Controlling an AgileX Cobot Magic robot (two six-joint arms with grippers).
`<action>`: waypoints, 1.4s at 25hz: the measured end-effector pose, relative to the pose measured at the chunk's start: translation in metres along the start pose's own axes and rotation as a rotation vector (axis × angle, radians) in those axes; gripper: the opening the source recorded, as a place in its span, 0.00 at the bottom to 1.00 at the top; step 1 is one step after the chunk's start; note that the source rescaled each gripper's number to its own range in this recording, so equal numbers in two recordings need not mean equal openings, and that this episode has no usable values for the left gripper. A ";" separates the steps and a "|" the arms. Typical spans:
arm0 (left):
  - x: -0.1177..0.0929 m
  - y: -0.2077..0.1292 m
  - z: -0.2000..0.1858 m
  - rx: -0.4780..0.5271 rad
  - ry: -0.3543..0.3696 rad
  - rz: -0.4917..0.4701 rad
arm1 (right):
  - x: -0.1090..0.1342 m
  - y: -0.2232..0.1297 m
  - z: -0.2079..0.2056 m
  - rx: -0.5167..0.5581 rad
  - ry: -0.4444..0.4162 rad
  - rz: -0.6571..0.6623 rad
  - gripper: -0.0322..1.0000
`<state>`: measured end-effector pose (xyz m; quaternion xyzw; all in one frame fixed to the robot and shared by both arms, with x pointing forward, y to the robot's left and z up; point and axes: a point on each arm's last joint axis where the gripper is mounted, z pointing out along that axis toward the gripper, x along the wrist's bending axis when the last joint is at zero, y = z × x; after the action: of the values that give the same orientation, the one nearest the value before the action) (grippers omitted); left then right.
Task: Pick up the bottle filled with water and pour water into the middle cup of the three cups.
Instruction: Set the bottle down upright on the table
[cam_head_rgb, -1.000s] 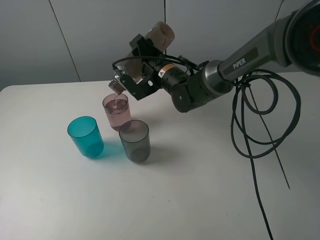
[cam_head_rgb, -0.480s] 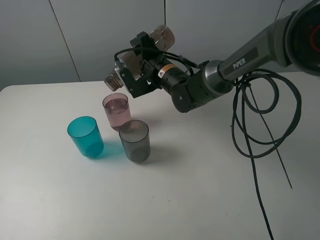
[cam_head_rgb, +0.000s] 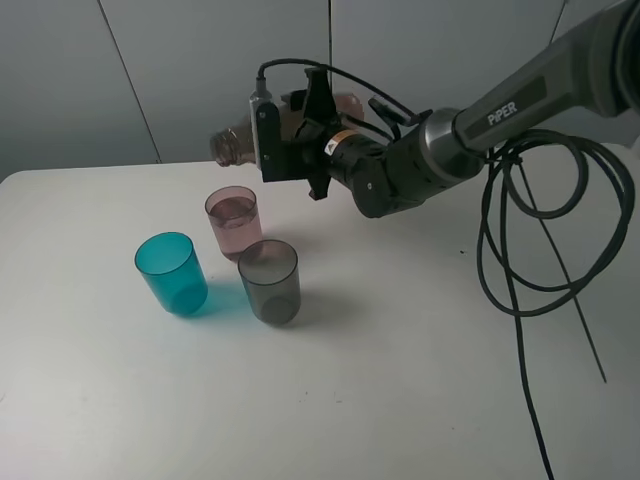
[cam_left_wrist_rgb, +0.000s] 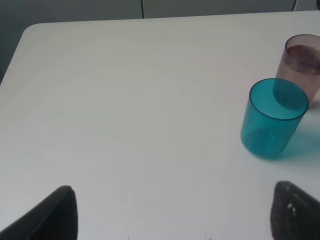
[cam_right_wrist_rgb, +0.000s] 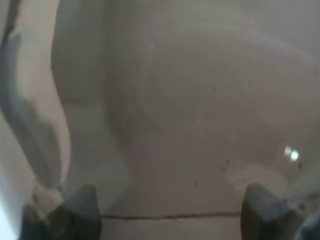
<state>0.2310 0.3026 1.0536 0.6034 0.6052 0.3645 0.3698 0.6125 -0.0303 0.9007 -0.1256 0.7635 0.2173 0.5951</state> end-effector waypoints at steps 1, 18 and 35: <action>0.000 0.000 0.000 0.000 0.000 0.000 | -0.002 0.000 -0.003 -0.001 0.002 0.057 0.03; 0.000 0.000 0.000 0.000 0.000 0.000 | -0.026 -0.072 -0.079 -0.011 0.111 1.040 0.03; 0.000 0.000 0.000 0.000 0.000 0.000 | 0.033 -0.114 -0.067 -0.046 0.084 1.371 0.03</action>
<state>0.2310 0.3026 1.0536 0.6034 0.6052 0.3645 0.3698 0.5980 -0.1599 0.8608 0.3648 0.6882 0.5558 0.2904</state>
